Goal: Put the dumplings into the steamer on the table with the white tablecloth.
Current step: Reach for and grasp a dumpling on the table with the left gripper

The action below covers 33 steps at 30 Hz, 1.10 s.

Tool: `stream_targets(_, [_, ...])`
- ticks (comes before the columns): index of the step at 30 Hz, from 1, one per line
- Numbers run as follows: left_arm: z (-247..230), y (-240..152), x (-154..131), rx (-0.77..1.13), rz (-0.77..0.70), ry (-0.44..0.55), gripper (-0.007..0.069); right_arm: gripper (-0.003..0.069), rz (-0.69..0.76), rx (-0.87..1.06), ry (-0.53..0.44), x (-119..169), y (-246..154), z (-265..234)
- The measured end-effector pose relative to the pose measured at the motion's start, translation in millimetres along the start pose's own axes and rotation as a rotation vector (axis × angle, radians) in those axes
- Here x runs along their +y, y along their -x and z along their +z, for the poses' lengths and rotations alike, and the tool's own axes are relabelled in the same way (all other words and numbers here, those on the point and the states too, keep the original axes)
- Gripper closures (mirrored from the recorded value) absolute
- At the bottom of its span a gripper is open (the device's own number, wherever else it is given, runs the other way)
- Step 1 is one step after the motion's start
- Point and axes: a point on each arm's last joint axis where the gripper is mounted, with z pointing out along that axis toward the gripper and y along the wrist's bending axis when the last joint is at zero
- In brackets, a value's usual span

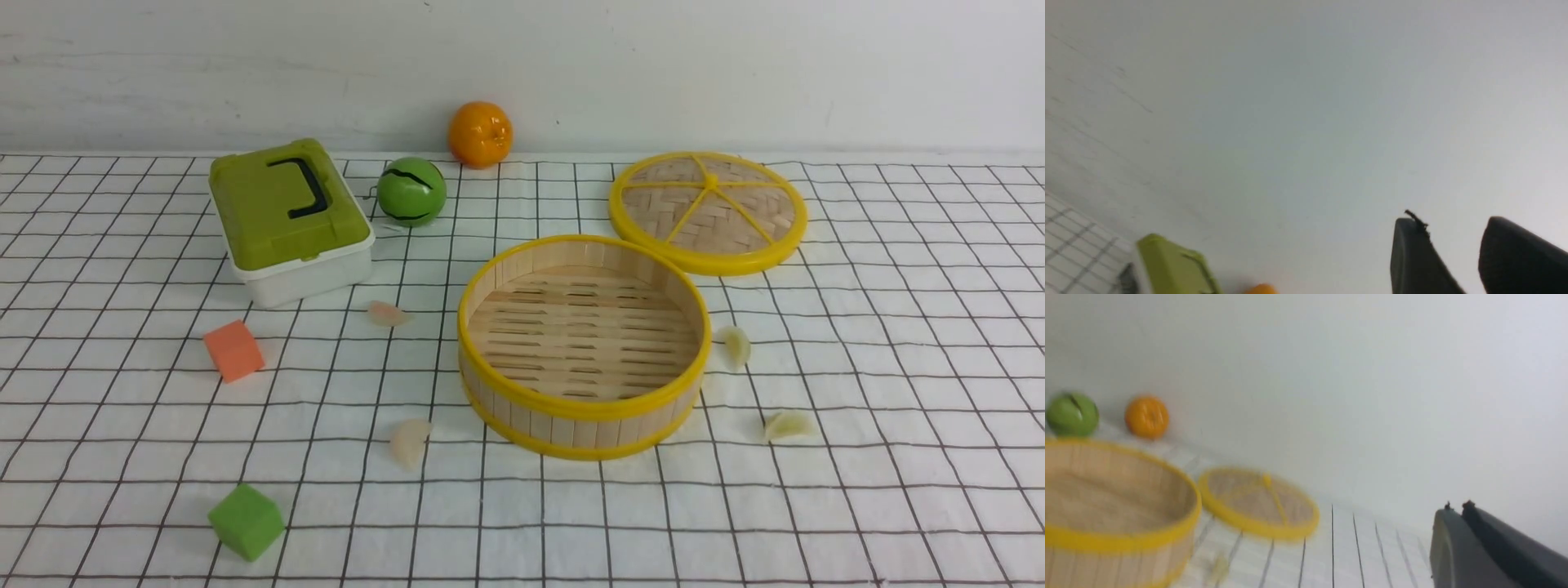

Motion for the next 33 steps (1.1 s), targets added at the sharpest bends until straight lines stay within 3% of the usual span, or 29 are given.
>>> stream_targets(6, [2, 6, -6, -0.015, -0.087, -0.021, 0.0398, 0.0621, -0.015, -0.436, 0.090, 8, 38, -9])
stream_targets(10, [12, 24, -27, 0.060, 0.004, 0.001, 0.0489, 0.0620, 0.076, -0.474, 0.096, 5, 47, -9])
stream_targets(14, [27, 42, -46, 0.123, 0.138, 0.038, 0.0606, 0.0618, 0.126, -0.439, 0.031, -9, 73, -3])
stream_targets(15, [39, 48, -53, 0.147, 0.180, 0.053, 0.0638, 0.0618, 0.133, -0.396, -0.007, -18, 88, 1])
stream_targets(19, [73, 49, -55, 0.226, 0.213, 0.108, 0.0638, 0.0618, 0.161, -0.150, -0.102, -40, 115, 18])
stream_targets(25, [143, 29, -41, 0.592, 0.194, 0.413, 0.0638, 0.0620, 0.205, 0.552, -0.185, -56, 87, 60])
stream_targets(27, [162, 18, -41, 0.756, 0.231, 0.480, 0.0638, 0.0636, 0.223, 0.774, -0.156, -52, 64, 68])
stream_targets(30, [182, -6, -45, 0.983, 0.283, 0.491, 0.0638, 0.0674, 0.251, 0.957, -0.044, -39, 46, 74])
stream_targets(33, [198, -51, -57, 1.282, 0.332, 0.400, 0.0638, 0.0681, 0.262, 1.053, 0.162, -17, 32, 83])
